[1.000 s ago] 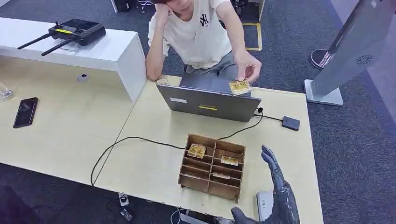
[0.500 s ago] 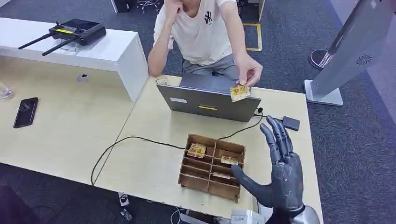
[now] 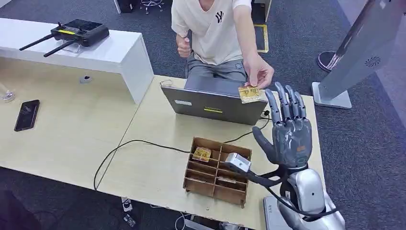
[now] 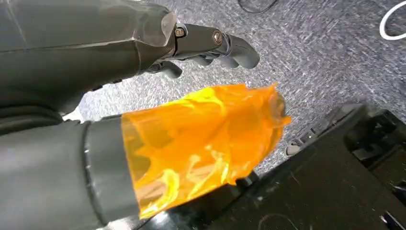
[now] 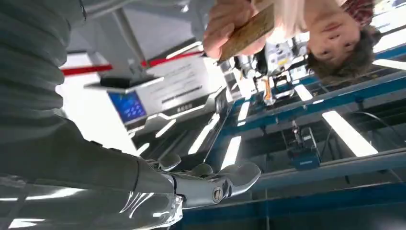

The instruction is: Pass the card to the sensor for recognition and then transmit it.

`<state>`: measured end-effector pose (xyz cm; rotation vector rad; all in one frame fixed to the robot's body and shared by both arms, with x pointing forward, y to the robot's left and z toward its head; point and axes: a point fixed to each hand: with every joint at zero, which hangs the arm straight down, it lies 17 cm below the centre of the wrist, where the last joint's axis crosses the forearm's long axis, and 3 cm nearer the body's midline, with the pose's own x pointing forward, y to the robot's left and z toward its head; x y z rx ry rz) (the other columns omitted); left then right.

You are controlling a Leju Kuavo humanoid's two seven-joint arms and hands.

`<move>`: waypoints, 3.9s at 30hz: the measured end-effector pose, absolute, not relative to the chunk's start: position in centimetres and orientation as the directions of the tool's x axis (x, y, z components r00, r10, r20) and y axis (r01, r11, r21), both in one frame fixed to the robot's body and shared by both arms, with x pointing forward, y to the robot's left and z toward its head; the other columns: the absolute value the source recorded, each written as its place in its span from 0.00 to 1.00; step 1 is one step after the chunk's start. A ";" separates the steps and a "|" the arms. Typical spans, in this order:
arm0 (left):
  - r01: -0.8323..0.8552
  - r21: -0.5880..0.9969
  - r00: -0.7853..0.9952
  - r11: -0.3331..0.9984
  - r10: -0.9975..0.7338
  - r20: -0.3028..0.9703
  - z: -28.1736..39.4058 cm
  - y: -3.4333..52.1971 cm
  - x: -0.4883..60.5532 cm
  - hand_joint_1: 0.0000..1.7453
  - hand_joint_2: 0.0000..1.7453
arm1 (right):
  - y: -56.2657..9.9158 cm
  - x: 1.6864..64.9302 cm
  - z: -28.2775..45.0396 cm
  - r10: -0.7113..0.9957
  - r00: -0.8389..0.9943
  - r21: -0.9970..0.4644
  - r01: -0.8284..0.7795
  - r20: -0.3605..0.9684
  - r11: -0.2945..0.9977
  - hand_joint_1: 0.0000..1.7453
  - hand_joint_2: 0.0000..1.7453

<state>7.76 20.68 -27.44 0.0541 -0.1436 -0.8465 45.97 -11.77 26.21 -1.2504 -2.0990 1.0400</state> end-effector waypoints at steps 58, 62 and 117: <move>0.737 0.132 0.654 0.663 -0.749 0.109 -27.5 20.7 7.8 0.00 0.00 | -17.1 47.5 29.7 0.781 -0.434 -0.631 0.464 0.449 0.621 1.00 1.00; 0.712 0.134 0.680 0.689 -0.724 0.116 -27.6 20.7 7.2 0.00 0.00 | -19.3 45.2 30.8 0.657 -0.469 -0.492 0.435 0.591 0.754 1.00 1.00; 0.405 0.089 0.905 0.910 -0.412 0.102 -28.1 21.3 3.5 0.00 0.00 | -25.8 27.3 2.4 0.463 0.252 -0.435 -0.159 0.850 0.886 1.00 1.00</move>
